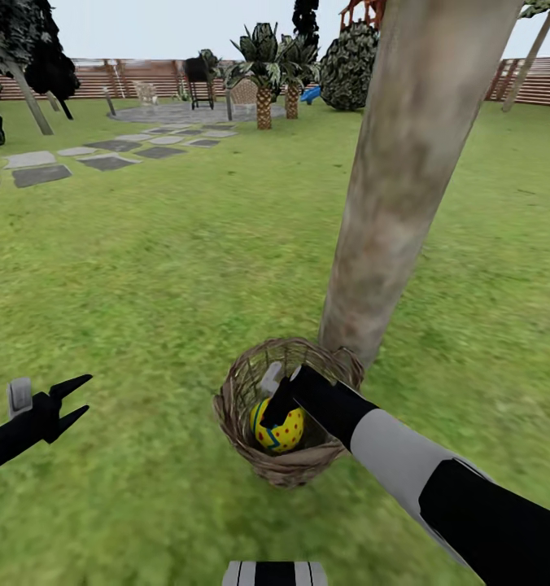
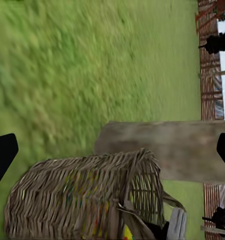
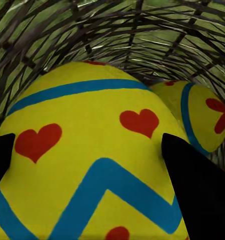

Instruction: Take the three Easter eggs out of the wicker basket on the lawn in the garden, then place them on the lawn next to a single tree (choose any tree) so that all three eggs are next to the same tree and none are left in the basket.

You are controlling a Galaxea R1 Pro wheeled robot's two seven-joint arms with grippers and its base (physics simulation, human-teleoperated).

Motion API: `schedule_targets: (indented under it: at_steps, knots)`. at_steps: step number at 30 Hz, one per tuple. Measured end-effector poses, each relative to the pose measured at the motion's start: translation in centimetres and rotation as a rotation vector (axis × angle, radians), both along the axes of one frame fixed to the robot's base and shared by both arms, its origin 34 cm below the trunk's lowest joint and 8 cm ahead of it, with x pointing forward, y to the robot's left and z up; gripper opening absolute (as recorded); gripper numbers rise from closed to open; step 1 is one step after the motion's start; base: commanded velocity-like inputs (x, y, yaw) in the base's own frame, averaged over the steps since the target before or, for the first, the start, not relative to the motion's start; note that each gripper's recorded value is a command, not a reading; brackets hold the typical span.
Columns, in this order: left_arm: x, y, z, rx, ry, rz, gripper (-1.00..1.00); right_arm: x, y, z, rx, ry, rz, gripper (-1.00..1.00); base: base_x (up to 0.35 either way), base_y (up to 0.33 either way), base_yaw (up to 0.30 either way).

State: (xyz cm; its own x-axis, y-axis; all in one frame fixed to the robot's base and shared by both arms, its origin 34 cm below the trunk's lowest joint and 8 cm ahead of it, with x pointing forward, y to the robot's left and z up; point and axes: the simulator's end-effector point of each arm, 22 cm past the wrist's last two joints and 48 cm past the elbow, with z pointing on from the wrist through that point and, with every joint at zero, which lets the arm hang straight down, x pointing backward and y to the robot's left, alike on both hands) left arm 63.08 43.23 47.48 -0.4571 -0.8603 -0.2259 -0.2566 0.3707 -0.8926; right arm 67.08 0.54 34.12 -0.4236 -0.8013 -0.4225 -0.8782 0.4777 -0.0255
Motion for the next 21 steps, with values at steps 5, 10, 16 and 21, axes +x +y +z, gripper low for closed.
schedule_targets:
  at_steps: [5,10,16,21]
  knots:
    - [0.0,0.0,1.2,0.000,-0.020,0.000,1.00,1.4,0.2,2.4,0.050,-0.022,-0.048,-1.00,-0.002,0.000,0.000]
    - [0.1,0.0,2.4,0.000,-0.041,0.001,1.00,4.2,2.1,8.0,0.163,-0.107,-0.085,-1.00,0.000,0.000,0.000]
    - [0.2,-1.0,3.4,0.002,-0.056,-0.026,1.00,6.4,-0.6,10.5,0.219,-0.123,-0.198,-1.00,-0.074,0.000,0.000]
    - [0.2,-1.6,4.3,0.004,-0.070,-0.040,1.00,8.7,-4.1,15.4,0.233,-0.176,-0.285,-1.00,-0.001,0.000,0.000]
